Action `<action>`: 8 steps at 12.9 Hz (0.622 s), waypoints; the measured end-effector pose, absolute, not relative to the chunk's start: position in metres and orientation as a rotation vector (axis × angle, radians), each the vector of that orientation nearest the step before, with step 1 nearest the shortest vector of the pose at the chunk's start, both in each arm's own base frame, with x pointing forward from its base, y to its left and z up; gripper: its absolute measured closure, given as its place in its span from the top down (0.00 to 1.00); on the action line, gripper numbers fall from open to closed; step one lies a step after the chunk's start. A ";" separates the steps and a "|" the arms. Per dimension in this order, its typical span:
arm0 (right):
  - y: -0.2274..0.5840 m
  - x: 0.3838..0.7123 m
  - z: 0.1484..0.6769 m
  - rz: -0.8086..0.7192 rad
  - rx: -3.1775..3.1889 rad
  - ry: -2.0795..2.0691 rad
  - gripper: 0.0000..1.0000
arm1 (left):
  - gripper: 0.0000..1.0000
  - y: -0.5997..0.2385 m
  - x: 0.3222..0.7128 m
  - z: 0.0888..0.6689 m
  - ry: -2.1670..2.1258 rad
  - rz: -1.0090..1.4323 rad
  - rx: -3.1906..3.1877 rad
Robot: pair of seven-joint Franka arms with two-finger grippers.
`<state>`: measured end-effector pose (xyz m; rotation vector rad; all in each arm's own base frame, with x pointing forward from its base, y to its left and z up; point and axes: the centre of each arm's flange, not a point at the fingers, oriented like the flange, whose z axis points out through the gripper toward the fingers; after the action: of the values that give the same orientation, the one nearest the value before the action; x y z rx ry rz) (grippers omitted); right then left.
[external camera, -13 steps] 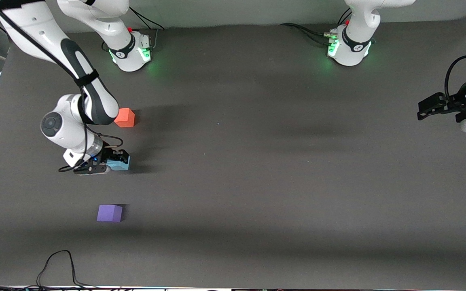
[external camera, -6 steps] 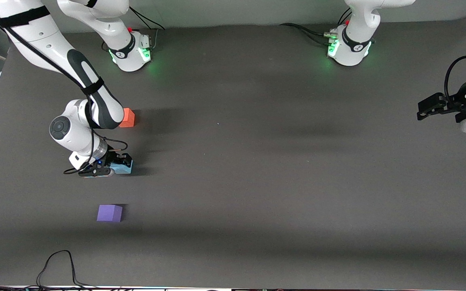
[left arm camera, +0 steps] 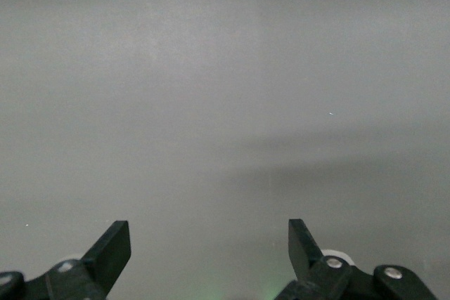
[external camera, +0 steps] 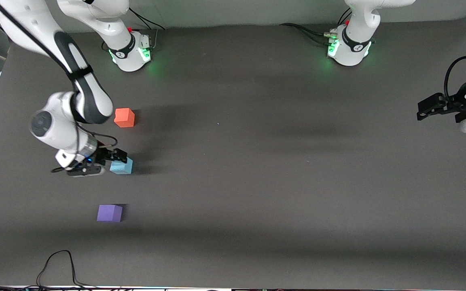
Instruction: Place blue block between orange and purple blocks
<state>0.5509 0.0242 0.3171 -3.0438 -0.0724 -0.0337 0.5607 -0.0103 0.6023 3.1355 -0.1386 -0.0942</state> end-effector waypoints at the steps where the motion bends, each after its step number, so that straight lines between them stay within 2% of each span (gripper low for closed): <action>1: 0.026 0.548 0.361 -0.017 -3.038 -0.091 1.00 | 1.00 -0.010 0.561 0.602 -0.139 -0.094 3.135; 5: 0.040 0.529 0.537 -0.006 -3.020 -0.178 1.00 | 1.00 -0.010 0.561 0.602 -0.139 -0.094 3.135; 8: 0.056 0.522 0.608 -0.009 -3.010 -0.241 1.00 | 1.00 -0.010 0.561 0.602 -0.139 -0.094 3.135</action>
<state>0.5216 0.0558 0.6085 -3.0104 -0.2406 -0.0092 0.5609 -0.0105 0.6021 3.1355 -0.1391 -0.0941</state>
